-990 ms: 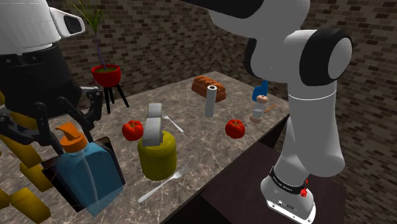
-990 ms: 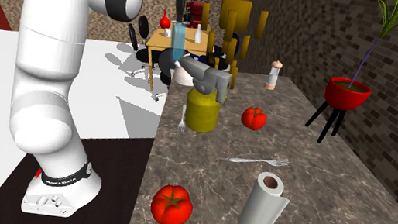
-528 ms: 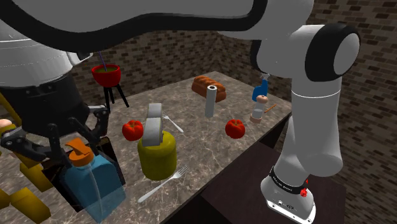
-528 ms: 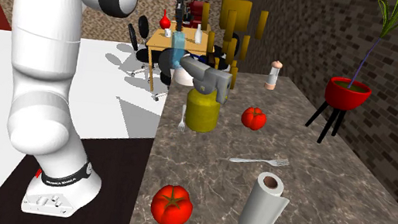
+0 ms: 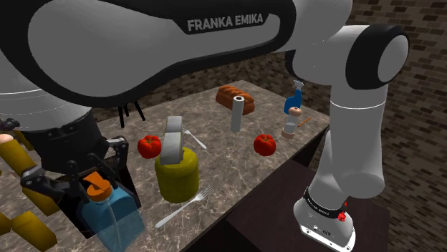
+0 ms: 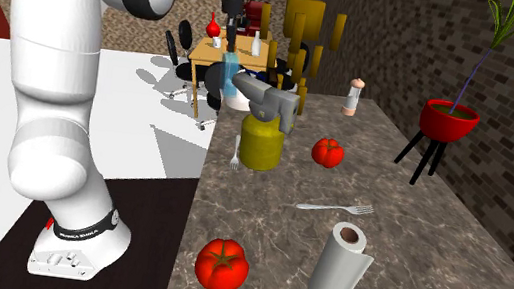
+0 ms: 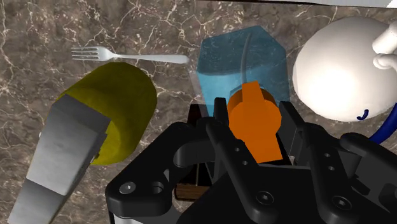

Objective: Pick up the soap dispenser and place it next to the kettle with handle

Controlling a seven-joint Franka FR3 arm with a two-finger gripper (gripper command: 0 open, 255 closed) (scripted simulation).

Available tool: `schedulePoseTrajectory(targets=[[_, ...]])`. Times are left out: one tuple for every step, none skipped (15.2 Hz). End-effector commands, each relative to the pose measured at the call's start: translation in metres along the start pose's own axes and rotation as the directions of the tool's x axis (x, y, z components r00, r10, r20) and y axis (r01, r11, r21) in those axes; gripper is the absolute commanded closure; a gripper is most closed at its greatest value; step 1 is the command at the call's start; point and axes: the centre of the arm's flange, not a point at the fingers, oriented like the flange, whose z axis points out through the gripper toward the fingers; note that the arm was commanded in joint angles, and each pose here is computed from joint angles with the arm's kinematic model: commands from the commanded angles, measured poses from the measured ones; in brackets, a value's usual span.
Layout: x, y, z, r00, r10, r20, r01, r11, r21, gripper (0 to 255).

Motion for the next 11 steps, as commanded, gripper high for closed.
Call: schedulePoseTrajectory(targets=[[0.0,0.001,0.01,1.0,0.0,0.0,0.0,1.0,0.001,255],[0.0,0.001,0.016,1.0,0.0,0.0,0.0,1.0,0.001,255],[0.0,0.001,0.021,1.0,0.0,0.0,0.0,1.0,0.001,255],[0.0,0.001,0.026,1.0,0.0,0.0,0.0,1.0,0.001,255],[0.0,0.0,0.031,1.0,0.0,0.0,0.0,1.0,0.001,255],[0.0,0.0,0.037,1.0,0.0,0.0,0.0,1.0,0.001,255],[0.0,0.0,0.042,1.0,0.0,0.0,0.0,1.0,0.001,255],[0.0,0.0,0.047,1.0,0.0,0.0,0.0,1.0,0.001,255],[0.0,0.0,0.052,1.0,0.0,0.0,0.0,1.0,0.001,255],[0.0,0.0,0.058,1.0,0.0,0.0,0.0,1.0,0.001,255],[0.0,0.0,0.063,1.0,0.0,0.0,0.0,1.0,0.001,255]])
